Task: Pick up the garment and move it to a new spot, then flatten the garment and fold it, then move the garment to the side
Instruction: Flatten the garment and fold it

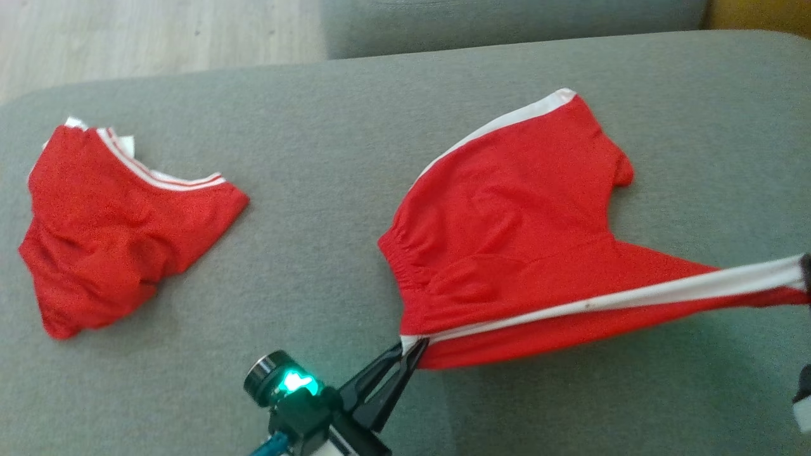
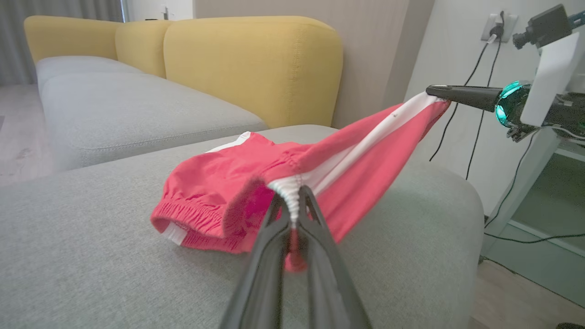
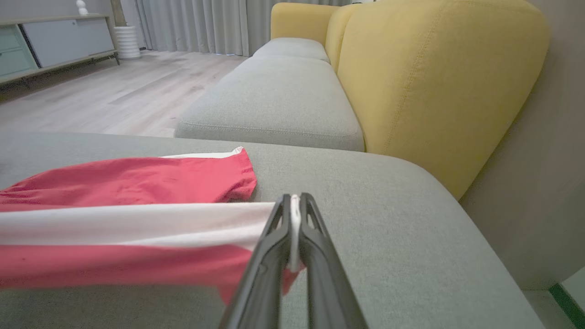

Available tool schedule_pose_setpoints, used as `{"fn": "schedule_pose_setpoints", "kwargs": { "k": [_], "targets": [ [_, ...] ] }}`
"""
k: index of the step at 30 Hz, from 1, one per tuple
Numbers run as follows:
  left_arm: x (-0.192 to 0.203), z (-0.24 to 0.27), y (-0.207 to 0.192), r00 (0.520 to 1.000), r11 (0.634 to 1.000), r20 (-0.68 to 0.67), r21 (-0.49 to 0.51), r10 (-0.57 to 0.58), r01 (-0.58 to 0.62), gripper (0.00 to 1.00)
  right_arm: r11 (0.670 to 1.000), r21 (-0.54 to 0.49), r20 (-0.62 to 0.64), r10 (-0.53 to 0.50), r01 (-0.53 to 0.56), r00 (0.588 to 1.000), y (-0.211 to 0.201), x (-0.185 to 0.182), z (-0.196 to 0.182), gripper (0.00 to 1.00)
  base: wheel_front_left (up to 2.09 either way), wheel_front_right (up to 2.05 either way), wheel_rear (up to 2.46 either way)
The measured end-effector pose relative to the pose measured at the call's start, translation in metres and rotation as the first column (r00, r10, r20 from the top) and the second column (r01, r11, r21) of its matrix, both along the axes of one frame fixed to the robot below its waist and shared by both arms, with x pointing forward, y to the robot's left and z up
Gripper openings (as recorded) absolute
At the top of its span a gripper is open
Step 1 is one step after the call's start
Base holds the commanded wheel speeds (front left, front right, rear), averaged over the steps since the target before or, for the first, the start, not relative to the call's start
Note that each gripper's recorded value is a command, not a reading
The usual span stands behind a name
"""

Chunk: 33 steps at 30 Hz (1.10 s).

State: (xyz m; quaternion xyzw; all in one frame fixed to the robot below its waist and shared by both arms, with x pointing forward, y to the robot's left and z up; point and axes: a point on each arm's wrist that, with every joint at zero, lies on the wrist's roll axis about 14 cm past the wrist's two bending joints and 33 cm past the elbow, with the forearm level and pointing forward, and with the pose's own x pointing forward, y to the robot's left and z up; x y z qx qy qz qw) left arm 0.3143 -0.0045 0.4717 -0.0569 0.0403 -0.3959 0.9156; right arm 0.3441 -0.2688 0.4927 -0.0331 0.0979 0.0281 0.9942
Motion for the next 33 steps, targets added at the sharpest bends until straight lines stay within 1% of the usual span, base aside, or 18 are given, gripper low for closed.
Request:
{"fn": "schedule_pose_setpoints", "kwargs": {
  "k": [4,8,11,16,19,23,27,31,33],
  "targets": [
    [0.012,-0.001,-0.001,1.0,1.0,-0.018,-0.014,0.004,-0.004,0.0,0.999,-0.038,-0.003,0.026,-0.026,1.0,0.008,0.022,0.006,0.0,0.0,0.0,0.0],
    [0.047,0.0,-0.001,0.999,0.999,-0.019,-0.025,0.037,-0.038,0.0,0.997,-0.062,-0.004,0.053,-0.053,0.999,0.016,0.06,0.007,0.0,0.0,0.0,0.0],
    [0.07,0.0,-0.003,0.997,0.997,-0.043,-0.056,0.058,-0.061,0.0,0.986,-0.131,-0.036,0.098,-0.102,0.995,0.022,0.092,-0.001,0.0,0.0,0.0,0.0],
    [0.098,-0.019,0.005,0.989,0.994,-0.106,-0.041,0.098,-0.103,0.0,0.974,-0.135,-0.076,0.171,-0.18,0.982,0.047,0.142,-0.017,0.0,0.0,0.0,0.0],
    [0.113,-0.028,0.011,0.984,0.991,-0.121,-0.022,0.127,-0.131,0.0,0.963,-0.147,-0.105,0.21,-0.224,0.972,0.059,0.165,-0.029,0.0,0.0,0.0,0.0],
    [0.13,-0.034,0.019,0.977,0.985,-0.135,-0.011,0.168,-0.171,0.0,0.951,-0.157,-0.108,0.252,-0.267,0.962,0.075,0.195,-0.037,0.0,0.0,0.0,0.0],
    [0.141,-0.042,0.026,0.967,0.978,-0.146,0.0,0.206,-0.209,0.0,0.942,-0.162,-0.124,0.275,-0.293,0.953,0.087,0.218,-0.049,0.0,0.0,0.0,0.0],
    [0.146,-0.048,0.033,0.96,0.972,-0.158,0.004,0.233,-0.235,0.0,0.936,-0.165,-0.159,0.284,-0.309,0.945,0.093,0.232,-0.067,0.0,0.0,0.0,0.0],
    [0.149,-0.05,0.036,0.957,0.969,-0.159,0.008,0.244,-0.246,0.0,0.936,-0.164,-0.155,0.287,-0.311,0.945,0.095,0.239,-0.072,0.0,0.0,0.0,0.0]
  ]
}}
